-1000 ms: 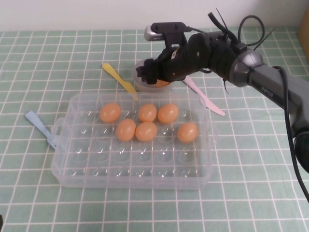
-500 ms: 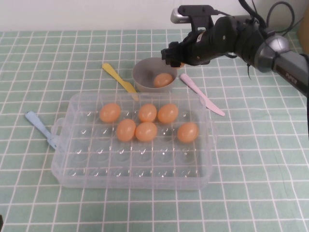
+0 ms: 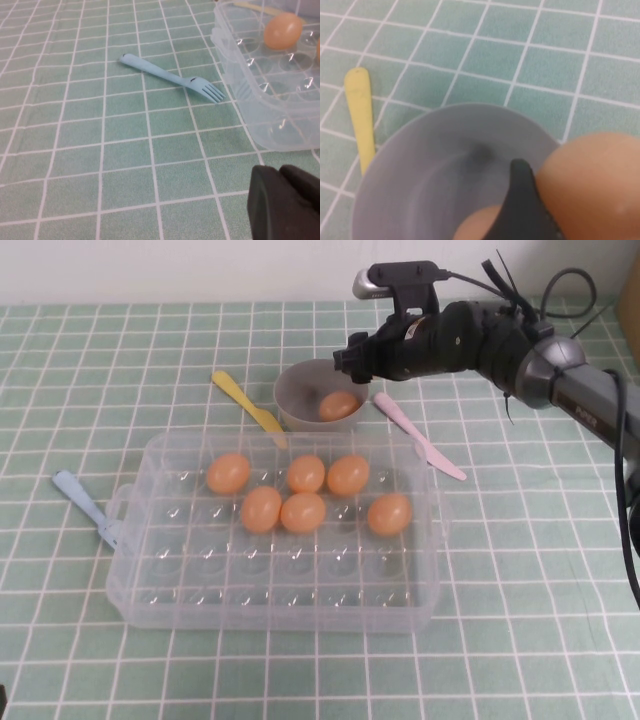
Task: Take an egg out of the egg box
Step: Place the egg in the bowl
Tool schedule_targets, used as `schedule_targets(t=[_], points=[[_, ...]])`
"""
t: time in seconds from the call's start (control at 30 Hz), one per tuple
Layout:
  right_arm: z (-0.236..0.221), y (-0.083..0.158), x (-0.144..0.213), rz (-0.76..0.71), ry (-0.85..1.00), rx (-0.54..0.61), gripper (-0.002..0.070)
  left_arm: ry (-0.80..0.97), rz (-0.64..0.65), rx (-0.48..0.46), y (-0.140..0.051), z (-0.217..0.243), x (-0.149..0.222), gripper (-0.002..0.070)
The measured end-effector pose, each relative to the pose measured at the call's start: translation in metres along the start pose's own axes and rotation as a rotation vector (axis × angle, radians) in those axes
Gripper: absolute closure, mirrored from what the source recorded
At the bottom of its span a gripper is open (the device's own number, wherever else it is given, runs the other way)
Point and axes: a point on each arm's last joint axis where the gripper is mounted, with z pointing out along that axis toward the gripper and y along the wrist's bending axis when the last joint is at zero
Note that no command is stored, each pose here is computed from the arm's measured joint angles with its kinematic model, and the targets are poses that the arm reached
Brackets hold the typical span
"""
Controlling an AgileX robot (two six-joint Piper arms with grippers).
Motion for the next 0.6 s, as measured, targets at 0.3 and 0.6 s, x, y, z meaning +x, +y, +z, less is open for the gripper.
schedule_targets(t=[0.3,0.6], points=[[0.0007,0.002,0.0029,0.012,0.026,-0.024,0.0251,0.0,0.0,0.0,0.0,0.0,0.0,0.0678],[0.0082,-0.0003,0.0052,0.009,-0.011,-0.035,0.0251,0.0,0.0,0.0,0.0,0.0,0.0,0.0678]])
